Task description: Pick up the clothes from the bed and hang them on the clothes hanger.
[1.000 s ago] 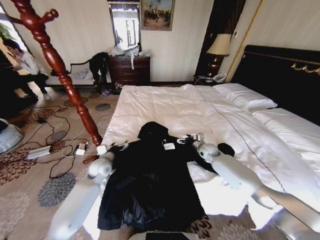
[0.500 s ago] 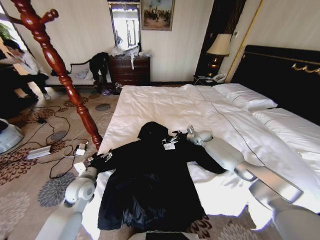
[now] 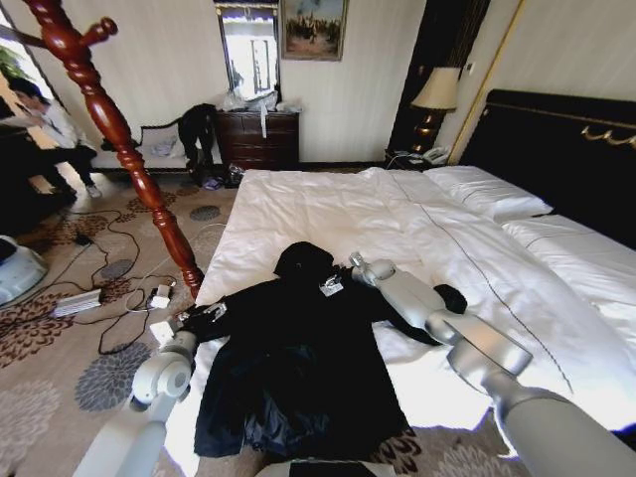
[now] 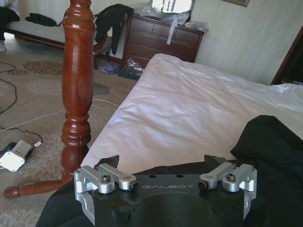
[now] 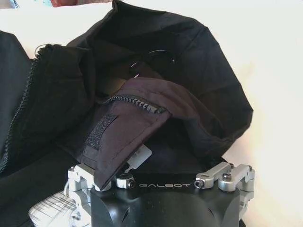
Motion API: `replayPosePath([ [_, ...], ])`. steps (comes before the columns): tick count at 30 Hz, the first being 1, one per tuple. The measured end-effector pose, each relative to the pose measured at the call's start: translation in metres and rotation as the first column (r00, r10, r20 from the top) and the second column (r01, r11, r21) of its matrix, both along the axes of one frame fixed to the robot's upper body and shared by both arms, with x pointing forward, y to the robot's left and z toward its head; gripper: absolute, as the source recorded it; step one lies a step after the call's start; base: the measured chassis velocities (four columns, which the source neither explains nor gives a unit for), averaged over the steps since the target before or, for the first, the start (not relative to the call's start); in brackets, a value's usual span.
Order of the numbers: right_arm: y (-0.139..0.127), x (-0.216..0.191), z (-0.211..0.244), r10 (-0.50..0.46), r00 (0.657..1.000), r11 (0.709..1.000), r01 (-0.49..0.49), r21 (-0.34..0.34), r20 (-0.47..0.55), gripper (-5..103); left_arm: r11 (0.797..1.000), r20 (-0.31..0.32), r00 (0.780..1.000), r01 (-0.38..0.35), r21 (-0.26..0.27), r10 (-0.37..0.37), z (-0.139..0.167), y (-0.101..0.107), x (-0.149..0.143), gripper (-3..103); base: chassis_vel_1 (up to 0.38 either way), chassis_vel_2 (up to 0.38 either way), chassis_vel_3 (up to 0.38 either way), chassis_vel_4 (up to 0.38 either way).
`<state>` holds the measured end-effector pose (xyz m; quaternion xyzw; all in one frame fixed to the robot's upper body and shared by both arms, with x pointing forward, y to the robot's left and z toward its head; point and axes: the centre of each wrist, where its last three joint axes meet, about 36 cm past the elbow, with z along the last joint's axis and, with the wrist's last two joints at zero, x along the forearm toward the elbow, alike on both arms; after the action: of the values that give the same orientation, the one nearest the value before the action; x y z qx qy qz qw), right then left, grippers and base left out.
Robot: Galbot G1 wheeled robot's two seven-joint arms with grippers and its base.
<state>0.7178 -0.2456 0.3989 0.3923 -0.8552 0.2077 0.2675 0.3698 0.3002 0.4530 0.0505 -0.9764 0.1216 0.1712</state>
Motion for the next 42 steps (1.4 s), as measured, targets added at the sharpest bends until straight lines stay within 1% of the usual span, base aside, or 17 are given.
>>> replayPosePath([
  [5, 0.006, 0.003, -0.001, -0.008, 1.000, 0.999, 0.007, -0.043, -0.016, 101, 1.000, 0.000, 1.000, 0.003, -0.003, -0.003, -0.001, -0.001, 0.004, 100, 0.000, 0.000, 0.000, 0.000],
  [7, 0.009, 0.004, -0.002, -0.016, 1.000, 0.996, 0.015, -0.084, -0.019, 92, 1.000, 0.002, 1.000, 0.004, -0.009, -0.004, 0.000, -0.002, 0.006, 100, 0.000, 0.000, 0.000, 0.000],
  [8, 0.009, 0.004, -0.002, -0.016, 1.000, 0.996, 0.015, -0.084, -0.019, 92, 1.000, 0.002, 1.000, 0.004, -0.009, -0.004, 0.000, -0.002, 0.006, 100, 0.000, 0.000, 0.000, 0.000],
  [10, 0.011, 0.005, -0.003, -0.029, 0.999, 0.994, 0.027, -0.107, -0.019, 82, 1.000, 0.000, 1.000, 0.005, -0.014, -0.005, 0.000, -0.002, 0.006, 100, 0.000, 0.000, 0.000, 0.000],
  [11, 0.011, 0.005, -0.003, -0.035, 0.999, 0.993, 0.033, -0.114, -0.019, 82, 1.000, -0.001, 1.000, 0.005, -0.013, -0.005, 0.000, -0.002, 0.007, 100, 0.000, 0.000, 0.000, 0.000],
  [13, 0.012, 0.005, -0.002, -0.045, 0.999, 0.992, 0.042, -0.123, -0.016, 70, 1.000, -0.003, 1.000, 0.004, -0.011, -0.004, 0.000, -0.001, 0.007, 100, 0.000, 0.000, 0.000, 0.000],
  [14, 0.012, 0.005, -0.002, -0.045, 0.999, 0.992, 0.042, -0.123, -0.016, 70, 1.000, -0.003, 1.000, 0.004, -0.011, -0.004, 0.000, -0.001, 0.007, 100, 0.000, 0.000, 0.000, 0.000],
  [17, 0.010, 0.003, -0.002, -0.052, 0.999, 0.991, 0.051, -0.127, -0.007, 54, 1.000, -0.003, 1.000, 0.001, -0.008, -0.001, 0.000, 0.000, 0.008, 100, 0.000, 0.000, 0.000, 0.000],
  [19, 0.010, 0.002, -0.002, -0.053, 0.999, 0.990, 0.053, -0.128, -0.003, 54, 1.000, -0.003, 1.000, 0.001, -0.009, -0.001, 0.000, 0.000, 0.009, 100, 0.000, 0.000, 0.000, 0.000],
  [21, 0.009, 0.001, 0.000, -0.062, 0.998, 0.989, 0.064, -0.134, 0.018, 42, 1.000, -0.002, 1.000, 0.001, -0.011, -0.001, 0.000, -0.001, 0.010, 100, 0.000, 0.000, 0.000, 0.000],
  [22, 0.009, 0.001, 0.000, -0.062, 0.998, 0.989, 0.064, -0.134, 0.018, 42, 1.000, -0.002, 1.000, 0.001, -0.011, -0.001, 0.000, -0.001, 0.010, 100, 0.000, 0.000, 0.000, 0.000],
  [24, 0.011, 0.000, 0.001, -0.069, 0.996, 0.985, 0.076, -0.155, 0.049, 33, 1.000, -0.004, 1.000, 0.001, -0.012, -0.001, -0.001, -0.001, 0.010, 100, 0.000, 0.000, 0.000, 0.000],
  [26, 0.012, 0.000, 0.001, -0.071, 0.994, 0.981, 0.083, -0.173, 0.079, 27, 1.000, -0.003, 1.000, 0.000, -0.011, 0.000, -0.001, -0.002, 0.012, 100, 0.000, 0.000, 0.000, 0.000],
  [28, 0.013, 0.000, 0.002, -0.072, 0.993, 0.980, 0.088, -0.181, 0.098, 24, 1.000, -0.002, 1.000, 0.000, -0.012, 0.000, -0.001, -0.002, 0.012, 100, 0.000, 0.000, 0.000, 0.000],
  [31, 0.015, 0.000, 0.003, -0.074, 0.990, 0.978, 0.096, -0.183, 0.119, 24, 1.000, 0.000, 1.000, 0.000, -0.013, 0.000, 0.000, -0.002, 0.013, 100, 0.000, 0.000, 0.000, 0.000],
  [35, 0.016, 0.002, 0.012, -0.061, 0.981, 0.978, 0.096, -0.187, 0.182, 24, 1.000, 0.001, 1.000, -0.001, -0.014, 0.001, 0.001, -0.001, 0.015, 100, 0.000, 0.000, 0.000, 0.000],
  [42, 0.017, 0.002, 0.022, -0.047, 0.972, 0.981, 0.088, -0.172, 0.231, 22, 1.000, 0.004, 1.000, 0.002, -0.016, -0.002, 0.001, -0.003, 0.018, 100, 0.000, 0.000, 0.000, 0.000],
])
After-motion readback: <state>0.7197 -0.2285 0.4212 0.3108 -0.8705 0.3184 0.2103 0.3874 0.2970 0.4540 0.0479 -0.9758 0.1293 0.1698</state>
